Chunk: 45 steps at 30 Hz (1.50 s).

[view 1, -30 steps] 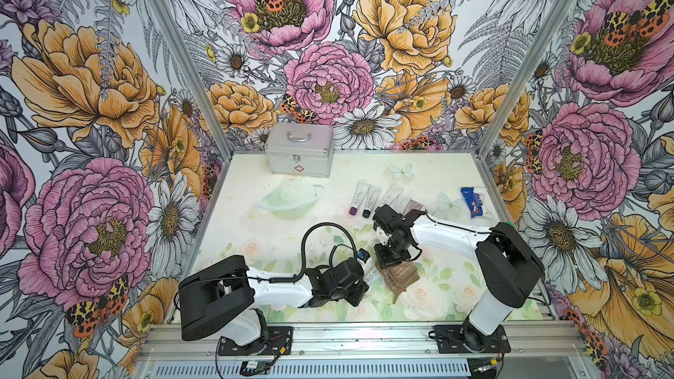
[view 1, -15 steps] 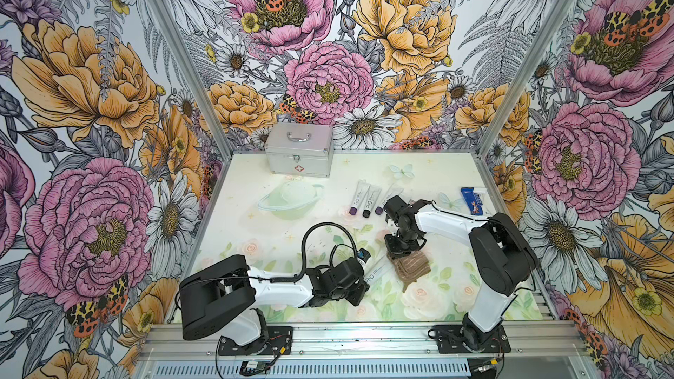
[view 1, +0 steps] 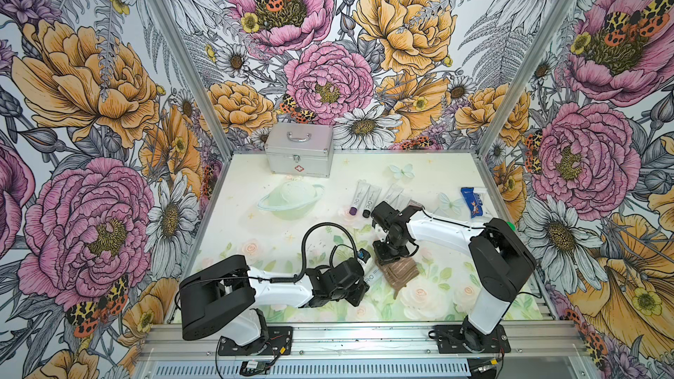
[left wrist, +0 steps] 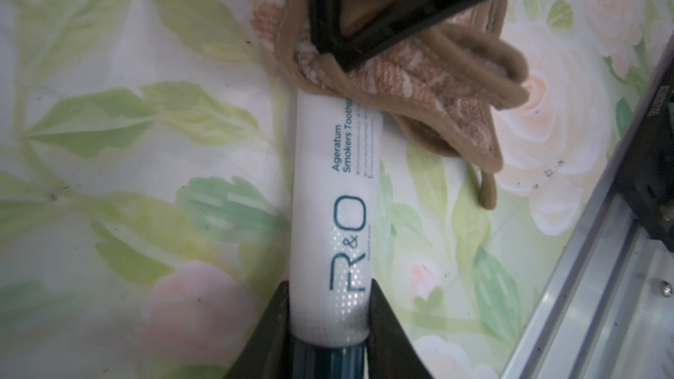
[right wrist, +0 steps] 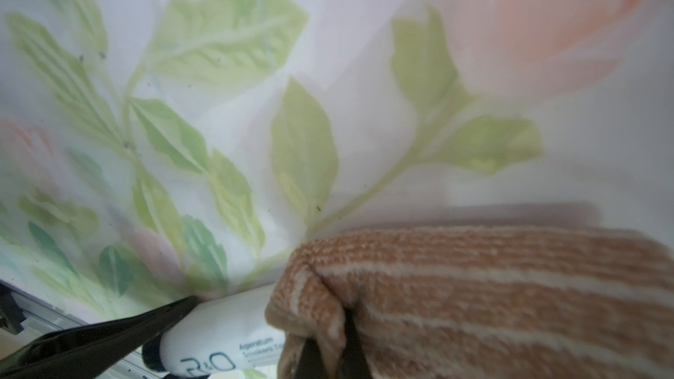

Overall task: Wipe the surface of the toothpaste tube
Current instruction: Wipe the dirt from the toothpaste tube.

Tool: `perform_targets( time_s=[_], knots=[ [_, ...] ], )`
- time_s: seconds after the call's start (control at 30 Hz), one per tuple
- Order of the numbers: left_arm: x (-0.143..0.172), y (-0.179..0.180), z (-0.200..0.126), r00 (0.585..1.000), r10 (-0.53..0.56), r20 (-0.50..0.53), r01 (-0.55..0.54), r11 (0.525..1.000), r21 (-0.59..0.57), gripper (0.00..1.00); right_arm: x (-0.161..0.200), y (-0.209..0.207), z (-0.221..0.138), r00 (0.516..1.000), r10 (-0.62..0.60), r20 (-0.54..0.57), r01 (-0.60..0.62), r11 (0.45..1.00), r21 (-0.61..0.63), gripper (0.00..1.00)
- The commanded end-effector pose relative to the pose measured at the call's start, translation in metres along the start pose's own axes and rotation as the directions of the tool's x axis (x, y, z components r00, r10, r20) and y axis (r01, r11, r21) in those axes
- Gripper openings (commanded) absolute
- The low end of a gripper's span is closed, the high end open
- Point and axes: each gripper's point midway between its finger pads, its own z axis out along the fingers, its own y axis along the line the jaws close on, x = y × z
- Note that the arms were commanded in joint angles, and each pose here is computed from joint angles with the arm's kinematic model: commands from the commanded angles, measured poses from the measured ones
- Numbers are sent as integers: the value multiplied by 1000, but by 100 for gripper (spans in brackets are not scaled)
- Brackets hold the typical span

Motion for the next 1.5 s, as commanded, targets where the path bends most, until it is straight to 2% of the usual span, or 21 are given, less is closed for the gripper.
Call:
perform_targets(
  time_s=[0.0,0.33,0.5,0.6,0.9,1.03,1.23,1.3,1.47],
  knots=[
    [19,13,5,998,6,-63,-9,998,-56,28,18,4,14,998,18,-63,-20,999,-33,0],
    [19,14,-1,999,1,-44,-4,998,-63,28,3,-82,15,994,95,-57,-81,973,215,0],
    [20,14,1,999,5,-53,-8,998,-66,28,-5,-90,16,993,104,-54,-89,967,237,0],
    [20,14,1,999,7,-53,-11,998,-67,27,-5,-78,15,994,94,-53,-82,976,201,0],
    [19,13,3,998,12,-55,-15,998,-68,27,14,6,11,998,20,-58,-22,999,-42,0],
    [18,13,3,998,14,-54,-17,997,-70,27,27,12,19,996,11,-84,-16,999,-49,0],
    [18,13,1,999,15,-53,-19,997,-73,27,31,-39,30,993,60,-101,-51,995,90,0],
    [18,13,1,998,14,-54,-18,997,-74,28,30,-65,29,992,75,-105,-55,982,182,0],
    [19,16,-1,999,8,-49,-12,997,-82,28,23,-99,21,990,106,-88,-77,957,279,0]
  ],
)
